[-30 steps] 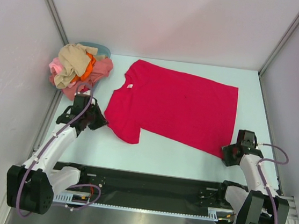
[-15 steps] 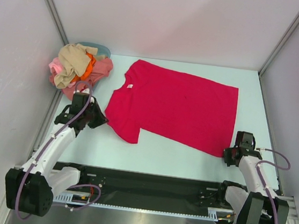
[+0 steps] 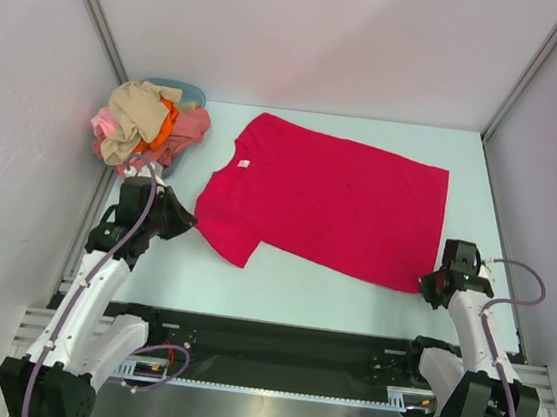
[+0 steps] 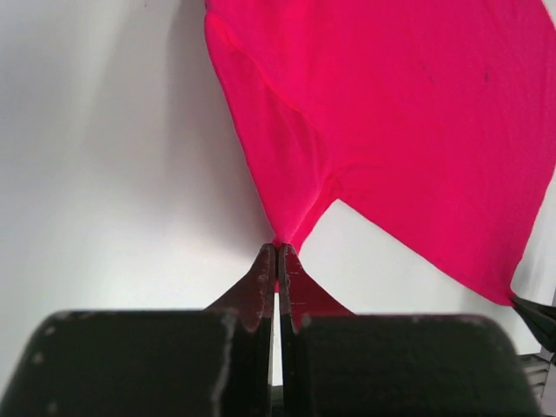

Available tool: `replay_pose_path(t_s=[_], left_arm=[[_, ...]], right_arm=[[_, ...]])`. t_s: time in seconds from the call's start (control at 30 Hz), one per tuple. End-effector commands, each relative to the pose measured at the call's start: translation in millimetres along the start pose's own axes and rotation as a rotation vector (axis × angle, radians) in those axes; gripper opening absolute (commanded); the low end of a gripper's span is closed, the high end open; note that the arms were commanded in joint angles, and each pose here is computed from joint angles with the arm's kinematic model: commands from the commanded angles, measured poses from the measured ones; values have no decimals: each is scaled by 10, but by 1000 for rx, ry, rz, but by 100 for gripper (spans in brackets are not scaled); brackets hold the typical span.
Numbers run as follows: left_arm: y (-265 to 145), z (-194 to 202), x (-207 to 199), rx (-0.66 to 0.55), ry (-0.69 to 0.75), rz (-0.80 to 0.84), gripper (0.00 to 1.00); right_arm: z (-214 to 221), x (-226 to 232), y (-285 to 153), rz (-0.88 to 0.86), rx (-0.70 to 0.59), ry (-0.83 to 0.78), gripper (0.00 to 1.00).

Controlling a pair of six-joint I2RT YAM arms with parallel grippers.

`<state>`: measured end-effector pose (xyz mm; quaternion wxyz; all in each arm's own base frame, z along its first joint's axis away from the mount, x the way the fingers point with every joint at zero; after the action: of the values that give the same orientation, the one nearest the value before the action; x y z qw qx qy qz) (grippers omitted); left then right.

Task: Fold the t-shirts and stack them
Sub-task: Flatten the tshirt out

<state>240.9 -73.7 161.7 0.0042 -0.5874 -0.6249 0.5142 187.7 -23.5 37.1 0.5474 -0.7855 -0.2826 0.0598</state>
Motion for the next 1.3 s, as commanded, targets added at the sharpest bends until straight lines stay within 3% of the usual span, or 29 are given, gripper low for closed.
replay_pose_path(t_s=[0.0, 0.17, 0.33, 0.5, 0.67, 0.9, 0.97, 1.2, 1.27], left_arm=[[-250, -254, -344, -84, 33, 110, 0], [-573, -768, -922, -273, 138, 297, 0], [-829, -1446, -1571, -456, 202, 415, 0], [-1139, -2002, -2233, -591, 258, 553, 0], [-1401, -2352, -2762, -664, 334, 671, 0], [-2526, -2556, -3127, -893, 491, 772, 0], [-2787, -2566, -3110, -954, 515, 760, 0], [-4311, -2329, -2952, -1267, 544, 823, 0], [-4522, -2251, -2916, -1290, 553, 830, 0]], right_arm=[[-358, 335, -260, -118, -117, -156, 0], [-954, 963, -809, -325, -319, -241, 0], [-1523, 1527, -1122, -383, -422, -283, 0], [-2059, 2064, -1591, -510, -553, -271, 0], [-2582, 2444, -2350, -636, -721, -255, 0], [-2796, 2316, -3405, -744, -924, -251, 0], [-2768, 2222, -3632, -768, -964, -253, 0], [-2485, 1678, -4656, -909, -1123, -224, 0], [-2361, 1497, -4888, -950, -1159, -212, 0]])
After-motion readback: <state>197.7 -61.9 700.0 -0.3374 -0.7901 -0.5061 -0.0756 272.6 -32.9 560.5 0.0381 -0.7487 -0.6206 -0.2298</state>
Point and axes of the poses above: each gripper's point midway between its finger pads, its own y axis out along the fingers, its own x axis along the line the jaws close on, z = x × y, the point moved 1 cm from there along -y, back along the fingers, and after that the axes turned 9 degrees about -y, right-handed, at the moved point
